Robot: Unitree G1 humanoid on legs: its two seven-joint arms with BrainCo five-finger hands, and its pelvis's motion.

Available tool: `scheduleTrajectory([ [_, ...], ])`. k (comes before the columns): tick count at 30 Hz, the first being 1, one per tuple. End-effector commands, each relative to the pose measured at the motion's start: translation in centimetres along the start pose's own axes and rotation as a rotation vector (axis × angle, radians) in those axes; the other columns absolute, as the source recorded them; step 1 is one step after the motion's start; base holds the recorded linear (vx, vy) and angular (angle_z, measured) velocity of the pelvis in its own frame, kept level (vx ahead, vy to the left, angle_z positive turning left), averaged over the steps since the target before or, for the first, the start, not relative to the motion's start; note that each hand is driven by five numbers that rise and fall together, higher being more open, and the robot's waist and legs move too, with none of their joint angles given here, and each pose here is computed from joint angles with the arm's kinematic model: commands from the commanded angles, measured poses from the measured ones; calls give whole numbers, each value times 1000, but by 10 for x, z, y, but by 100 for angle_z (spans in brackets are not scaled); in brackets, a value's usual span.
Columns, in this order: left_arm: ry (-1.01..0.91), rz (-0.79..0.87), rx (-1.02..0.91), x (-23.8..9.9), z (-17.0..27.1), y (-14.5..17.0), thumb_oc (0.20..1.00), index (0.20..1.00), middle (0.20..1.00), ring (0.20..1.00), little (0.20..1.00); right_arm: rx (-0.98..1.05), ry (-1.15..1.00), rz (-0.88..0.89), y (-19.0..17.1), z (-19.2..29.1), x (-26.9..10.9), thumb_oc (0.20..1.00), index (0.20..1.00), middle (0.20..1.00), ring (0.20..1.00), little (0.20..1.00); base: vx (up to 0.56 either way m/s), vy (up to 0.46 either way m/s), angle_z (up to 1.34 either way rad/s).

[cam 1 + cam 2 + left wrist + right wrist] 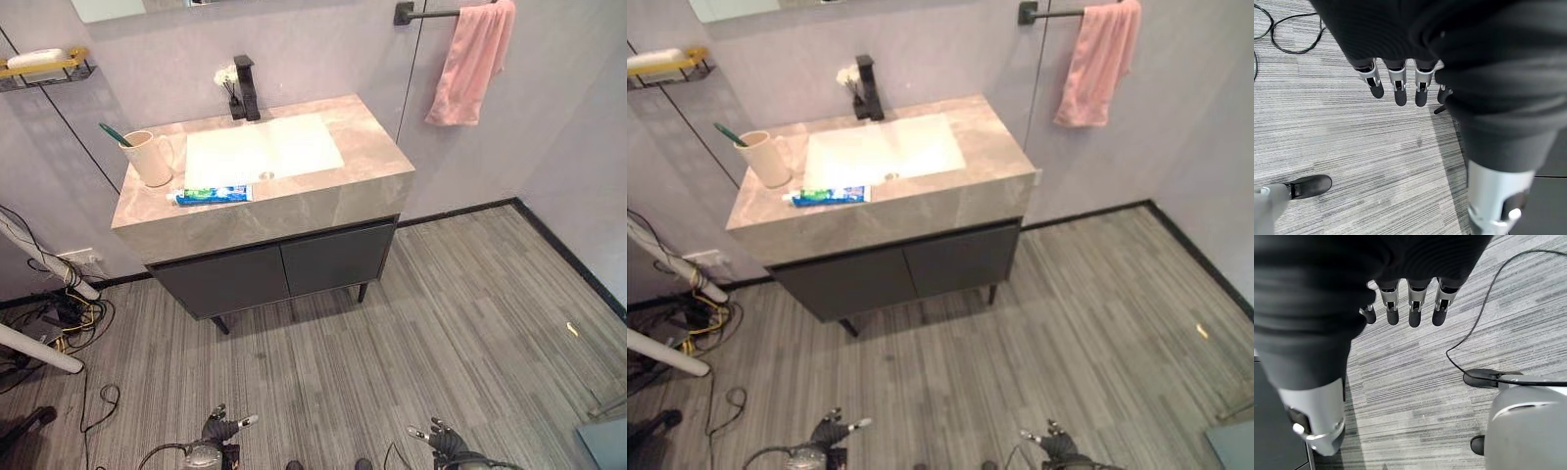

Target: Put brush and paste in cup on sink, flatten towel.

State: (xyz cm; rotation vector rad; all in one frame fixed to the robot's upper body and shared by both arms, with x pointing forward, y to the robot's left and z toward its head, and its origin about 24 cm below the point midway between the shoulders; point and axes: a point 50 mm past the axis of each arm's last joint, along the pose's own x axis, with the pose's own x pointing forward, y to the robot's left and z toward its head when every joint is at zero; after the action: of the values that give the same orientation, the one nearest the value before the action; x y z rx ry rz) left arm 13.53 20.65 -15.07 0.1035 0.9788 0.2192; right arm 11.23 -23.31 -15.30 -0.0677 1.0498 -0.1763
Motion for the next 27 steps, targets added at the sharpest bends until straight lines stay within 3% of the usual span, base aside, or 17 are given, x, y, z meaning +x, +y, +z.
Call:
scheduleTrajectory([
  [1, -17, -2, 20, 3, 7, -4, 1000, 1000, 1000, 1000, 1000, -8, -38, -2, 2, 15, 4, 1000, 1000, 1000, 1000, 1000, 96, 128, 2],
  [7, 26, -5, 46, 1, -5, 0, 1000, 1000, 1000, 1000, 1000, -31, -33, 52, 15, 12, 4, 1000, 1000, 1000, 1000, 1000, 36, 97, -9],
  [15, -66, 3, 76, 5, 21, -1, 1000, 1000, 1000, 1000, 1000, -7, -119, 89, 27, 39, 7, 1000, 1000, 1000, 1000, 1000, -80, 56, -3],
  [27, -114, -13, 118, 6, 29, -6, 1000, 1000, 1000, 1000, 1000, 38, -121, 63, 24, 40, 8, 1000, 1000, 1000, 1000, 1000, 14, 34, 4],
])
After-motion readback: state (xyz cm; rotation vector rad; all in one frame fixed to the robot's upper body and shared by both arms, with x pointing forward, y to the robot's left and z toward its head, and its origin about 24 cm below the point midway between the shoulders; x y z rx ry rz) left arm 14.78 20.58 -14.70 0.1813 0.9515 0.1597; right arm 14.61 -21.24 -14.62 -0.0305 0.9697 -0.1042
